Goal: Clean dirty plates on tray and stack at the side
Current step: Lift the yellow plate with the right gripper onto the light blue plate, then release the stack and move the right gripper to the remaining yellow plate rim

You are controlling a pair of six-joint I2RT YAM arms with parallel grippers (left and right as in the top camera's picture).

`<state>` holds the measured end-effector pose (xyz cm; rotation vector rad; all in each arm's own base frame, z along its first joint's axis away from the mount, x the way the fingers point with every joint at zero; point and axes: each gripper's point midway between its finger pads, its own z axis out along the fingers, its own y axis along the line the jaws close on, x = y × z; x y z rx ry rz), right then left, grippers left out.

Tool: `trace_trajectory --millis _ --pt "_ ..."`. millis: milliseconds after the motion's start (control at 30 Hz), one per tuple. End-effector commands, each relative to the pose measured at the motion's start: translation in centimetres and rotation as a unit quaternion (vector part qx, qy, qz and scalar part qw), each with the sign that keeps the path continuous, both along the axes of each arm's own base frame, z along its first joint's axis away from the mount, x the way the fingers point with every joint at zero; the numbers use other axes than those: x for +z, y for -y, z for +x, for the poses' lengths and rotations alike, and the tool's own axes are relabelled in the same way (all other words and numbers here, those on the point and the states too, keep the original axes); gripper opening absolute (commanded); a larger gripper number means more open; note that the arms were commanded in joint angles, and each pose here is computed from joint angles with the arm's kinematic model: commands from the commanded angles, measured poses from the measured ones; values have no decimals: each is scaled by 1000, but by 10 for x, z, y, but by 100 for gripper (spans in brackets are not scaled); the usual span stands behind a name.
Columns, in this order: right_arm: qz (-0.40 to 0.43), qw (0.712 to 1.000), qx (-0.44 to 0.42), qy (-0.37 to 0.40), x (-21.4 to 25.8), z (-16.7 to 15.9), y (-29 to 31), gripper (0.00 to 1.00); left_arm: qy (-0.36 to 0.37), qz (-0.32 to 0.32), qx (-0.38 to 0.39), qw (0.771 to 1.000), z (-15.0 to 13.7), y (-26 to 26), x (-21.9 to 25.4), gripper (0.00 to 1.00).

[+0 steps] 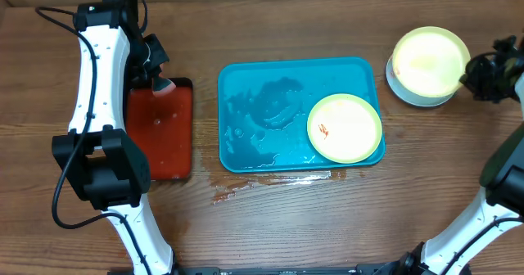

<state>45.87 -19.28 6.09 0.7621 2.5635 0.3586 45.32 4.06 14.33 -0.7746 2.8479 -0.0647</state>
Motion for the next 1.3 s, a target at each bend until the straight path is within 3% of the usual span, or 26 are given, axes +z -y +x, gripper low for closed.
trace_trajectory --millis 0,67,133,333,533,733,833,1067,1267 --pt "16 999 -18 23 13 4 -3 4 9 7 1 1000 2 -1 7 4" --pt "14 999 -19 24 12 4 -2 6 9 7 1 1000 2 -1 7 4" --pt "14 999 -17 26 13 5 -3 29 9 7 1 1000 2 -1 7 4" --pt "23 999 9 31 14 14 -26 50 10 7 1 1000 2 -1 7 4" --pt "70 970 215 92 29 25 -117 52 10 5 1 1000 2 -1 7 4" --pt "3 913 400 77 16 14 -198 59 10 6 1 1000 2 -1 7 4" --pt "-69 883 463 40 3 8 -222 59 9 6 1 1000 2 -1 7 4" --pt "-139 847 513 10 -8 4 -248 63 9 5 1 1000 2 0 7 4" --pt "-134 845 517 -24 -27 -12 -246 63 9 6 1 1000 2 -1 7 4"
